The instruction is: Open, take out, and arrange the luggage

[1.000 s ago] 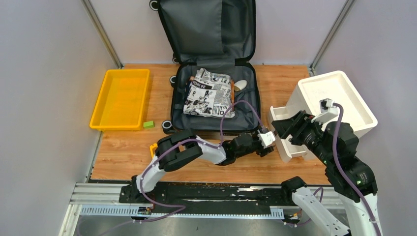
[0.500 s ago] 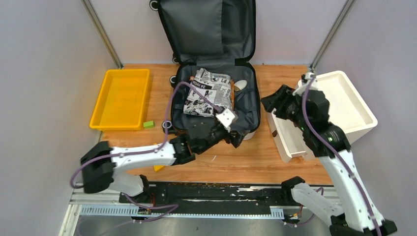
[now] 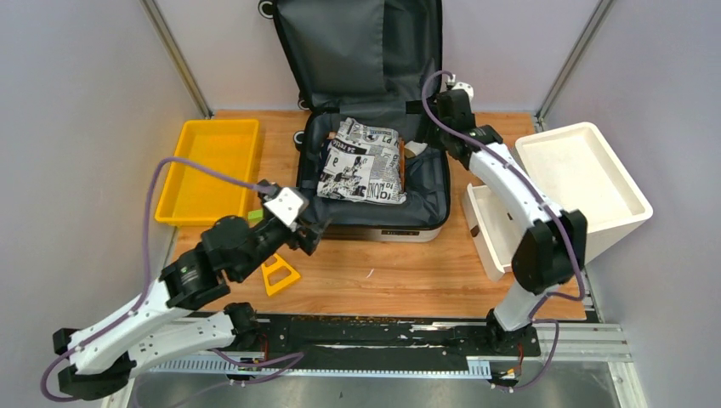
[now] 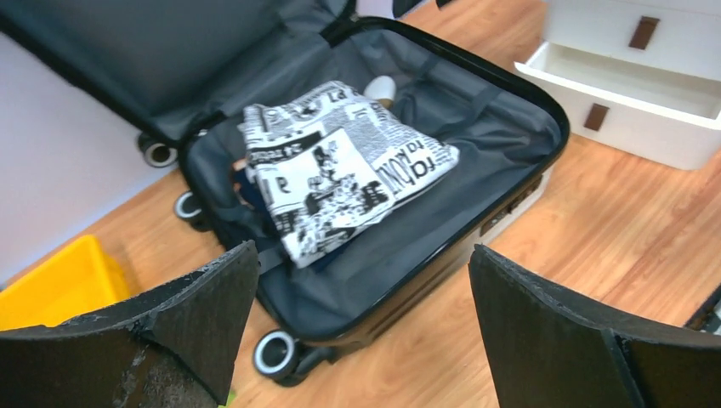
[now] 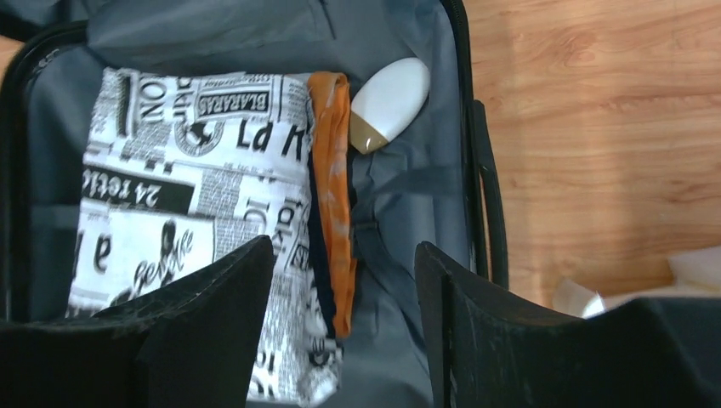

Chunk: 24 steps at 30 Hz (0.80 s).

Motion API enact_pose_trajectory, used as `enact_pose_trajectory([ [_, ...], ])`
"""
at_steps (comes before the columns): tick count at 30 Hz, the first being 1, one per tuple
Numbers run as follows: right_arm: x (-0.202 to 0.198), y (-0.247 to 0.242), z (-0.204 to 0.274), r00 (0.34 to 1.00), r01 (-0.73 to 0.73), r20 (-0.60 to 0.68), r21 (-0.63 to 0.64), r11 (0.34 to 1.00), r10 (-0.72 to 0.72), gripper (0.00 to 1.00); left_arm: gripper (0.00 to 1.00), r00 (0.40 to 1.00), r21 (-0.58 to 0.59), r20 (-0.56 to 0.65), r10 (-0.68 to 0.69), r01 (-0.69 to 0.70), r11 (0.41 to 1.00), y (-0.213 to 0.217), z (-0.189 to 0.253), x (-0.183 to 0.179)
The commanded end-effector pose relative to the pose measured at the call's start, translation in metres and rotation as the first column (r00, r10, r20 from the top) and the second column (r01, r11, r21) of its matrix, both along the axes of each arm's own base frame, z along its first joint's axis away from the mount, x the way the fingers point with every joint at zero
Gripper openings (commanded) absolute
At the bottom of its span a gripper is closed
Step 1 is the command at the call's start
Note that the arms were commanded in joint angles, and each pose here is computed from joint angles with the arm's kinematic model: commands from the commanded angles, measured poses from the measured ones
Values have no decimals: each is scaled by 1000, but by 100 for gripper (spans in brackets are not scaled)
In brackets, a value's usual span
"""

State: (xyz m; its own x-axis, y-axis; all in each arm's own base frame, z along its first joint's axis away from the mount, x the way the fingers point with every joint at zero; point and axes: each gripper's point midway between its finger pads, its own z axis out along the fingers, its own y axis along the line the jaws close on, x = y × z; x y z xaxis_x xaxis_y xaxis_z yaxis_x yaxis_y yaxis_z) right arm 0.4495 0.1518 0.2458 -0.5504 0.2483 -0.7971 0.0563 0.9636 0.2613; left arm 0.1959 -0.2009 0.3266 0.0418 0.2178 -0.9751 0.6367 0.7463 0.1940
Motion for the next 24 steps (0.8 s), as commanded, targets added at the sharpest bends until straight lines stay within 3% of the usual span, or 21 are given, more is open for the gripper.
enact_pose_trajectory([
  [1,47,4,-6,992,125,24,76,989,-127,63,100,998,76,29,58,-60,995,44,-16,-12],
  [4,73,17,-34,980,198,-41,174,965,-194,63,100,989,68,59,137,-141,988,64,-32,-8],
  [11,119,28,-95,945,325,-115,233,917,-306,62,100,984,-26,90,151,-149,988,81,-24,-17],
  [19,121,17,-130,885,464,-164,237,853,-436,64,100,988,-38,89,129,-126,991,79,-23,-20],
  [24,129,23,-147,883,467,-186,244,850,-432,64,100,987,-71,100,125,-118,990,81,-17,-23],
])
